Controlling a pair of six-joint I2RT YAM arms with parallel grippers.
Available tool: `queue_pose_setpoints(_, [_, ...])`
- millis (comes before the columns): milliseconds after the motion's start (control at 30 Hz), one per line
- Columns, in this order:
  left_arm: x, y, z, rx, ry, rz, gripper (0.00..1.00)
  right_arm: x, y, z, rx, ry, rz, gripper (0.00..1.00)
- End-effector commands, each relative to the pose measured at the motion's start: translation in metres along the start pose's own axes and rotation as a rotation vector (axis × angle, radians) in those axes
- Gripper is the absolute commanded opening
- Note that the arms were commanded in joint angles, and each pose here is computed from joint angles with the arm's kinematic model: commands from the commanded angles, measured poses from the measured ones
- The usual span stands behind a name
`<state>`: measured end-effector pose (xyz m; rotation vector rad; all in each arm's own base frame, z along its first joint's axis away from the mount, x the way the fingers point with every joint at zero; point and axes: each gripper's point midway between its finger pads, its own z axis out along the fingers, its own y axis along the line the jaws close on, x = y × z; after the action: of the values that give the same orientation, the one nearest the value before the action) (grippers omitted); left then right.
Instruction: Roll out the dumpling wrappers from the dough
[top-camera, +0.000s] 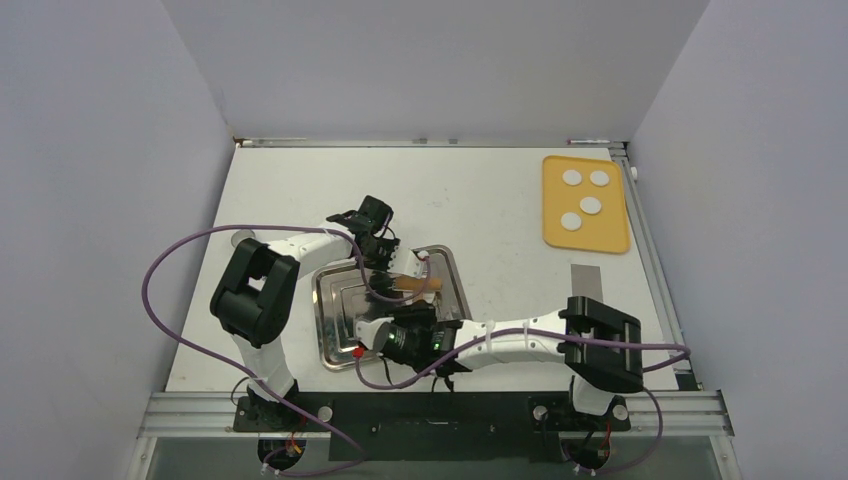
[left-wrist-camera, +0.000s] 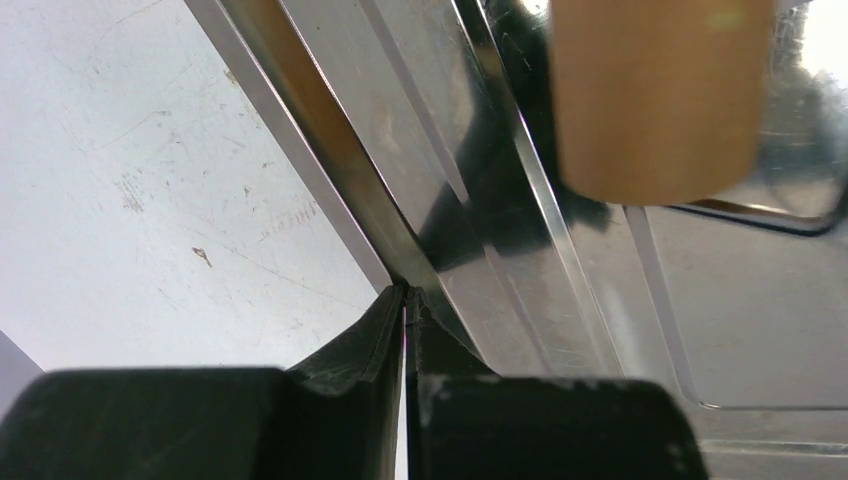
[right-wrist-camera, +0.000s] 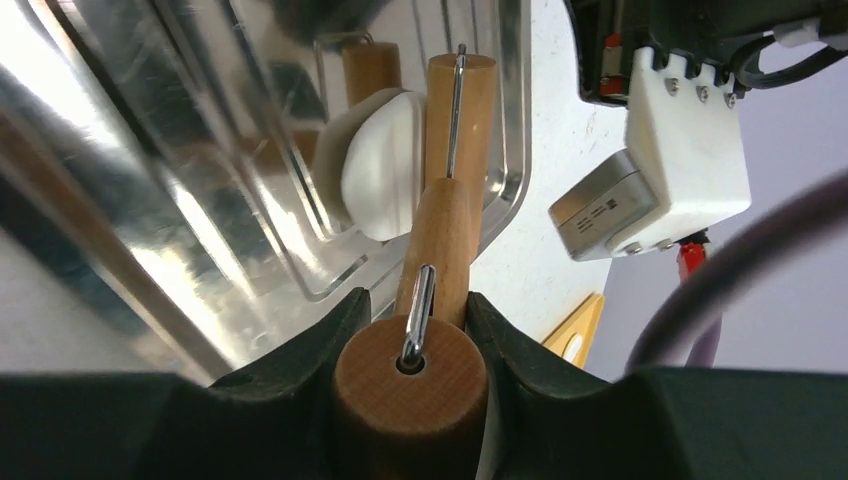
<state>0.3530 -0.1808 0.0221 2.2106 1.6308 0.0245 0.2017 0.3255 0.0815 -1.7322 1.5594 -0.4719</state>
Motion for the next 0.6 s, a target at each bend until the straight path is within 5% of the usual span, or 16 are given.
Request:
queue_pose_setpoints(0, [0.003, -0.067, 0.021, 0.233, -0.011, -0.034, 0.0, 0.015, 0.099, -0.025, -0.317, 0.008, -0.058, 0.08])
queue_pose_setpoints(400, [0.003, -0.065, 0.021, 0.226, -0.007, -0.034, 0.0, 0.015, 0.063, 0.019, -0.298, 0.015, -0.055, 0.08])
queue_pose_setpoints(567, [0.003, -0.065, 0.02, 0.225, -0.006, -0.036, 0.0, 0.01, 0.088, -0.006, -0.324, 0.003, -0.078, 0.08])
